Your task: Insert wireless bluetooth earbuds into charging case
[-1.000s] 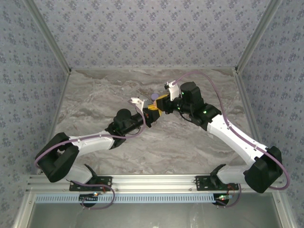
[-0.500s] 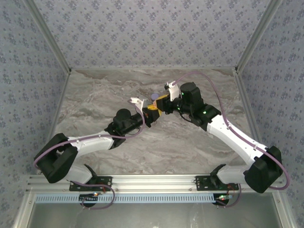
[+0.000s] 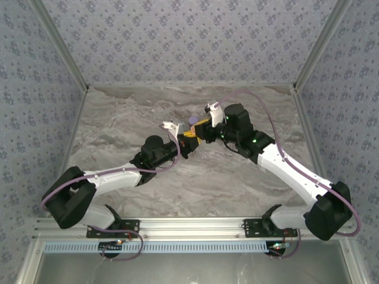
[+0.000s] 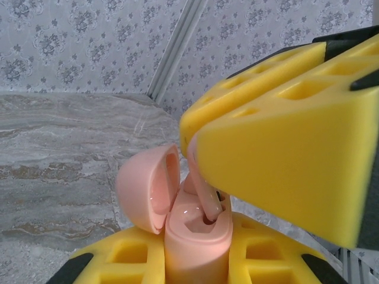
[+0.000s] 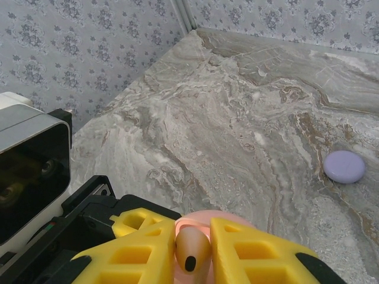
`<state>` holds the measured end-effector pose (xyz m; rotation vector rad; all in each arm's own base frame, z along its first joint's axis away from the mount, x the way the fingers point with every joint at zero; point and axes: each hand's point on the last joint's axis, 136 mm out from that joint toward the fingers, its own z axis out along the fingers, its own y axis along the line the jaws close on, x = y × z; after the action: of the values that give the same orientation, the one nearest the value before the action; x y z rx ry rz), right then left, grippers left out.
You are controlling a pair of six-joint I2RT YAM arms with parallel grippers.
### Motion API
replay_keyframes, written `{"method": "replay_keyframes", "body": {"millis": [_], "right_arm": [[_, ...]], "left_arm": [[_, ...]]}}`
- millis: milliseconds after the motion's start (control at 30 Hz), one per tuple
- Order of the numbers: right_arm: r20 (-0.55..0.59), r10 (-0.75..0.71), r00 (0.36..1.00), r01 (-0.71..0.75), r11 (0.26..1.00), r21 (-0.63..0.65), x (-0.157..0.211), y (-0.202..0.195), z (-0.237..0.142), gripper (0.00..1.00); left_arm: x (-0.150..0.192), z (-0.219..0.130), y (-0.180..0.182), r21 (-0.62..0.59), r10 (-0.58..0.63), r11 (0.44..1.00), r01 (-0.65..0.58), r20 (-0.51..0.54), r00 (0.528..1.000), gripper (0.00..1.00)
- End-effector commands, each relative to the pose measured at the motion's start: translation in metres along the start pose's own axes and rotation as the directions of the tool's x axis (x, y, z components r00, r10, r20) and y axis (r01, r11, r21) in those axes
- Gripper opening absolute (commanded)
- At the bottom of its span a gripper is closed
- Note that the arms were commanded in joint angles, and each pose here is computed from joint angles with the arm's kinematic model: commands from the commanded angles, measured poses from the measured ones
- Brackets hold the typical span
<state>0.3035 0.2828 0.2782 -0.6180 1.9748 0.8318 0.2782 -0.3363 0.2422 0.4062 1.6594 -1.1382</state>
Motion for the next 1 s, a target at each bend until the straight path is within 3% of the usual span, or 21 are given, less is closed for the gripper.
{"method": "replay_keyframes", "body": {"millis": [0, 967], "right_arm": [[-0.006, -0.022, 1.0, 0.022, 1.0, 0.006, 0.004, 0.002, -0.005, 0.22], [-0.137, -0.007, 0.991, -0.001, 0.999, -0.055, 0.022, 0.011, 0.0, 0.28]], "left_arm": [[-0.034, -0.003, -0.019, 0.032, 0.019, 0.999, -0.022, 0.091, 0.996, 0.16], [-0.022, -0.005, -0.024, 0.057, 0.184, 0.981, -0.185, 0.03, 0.983, 0.16]]}}
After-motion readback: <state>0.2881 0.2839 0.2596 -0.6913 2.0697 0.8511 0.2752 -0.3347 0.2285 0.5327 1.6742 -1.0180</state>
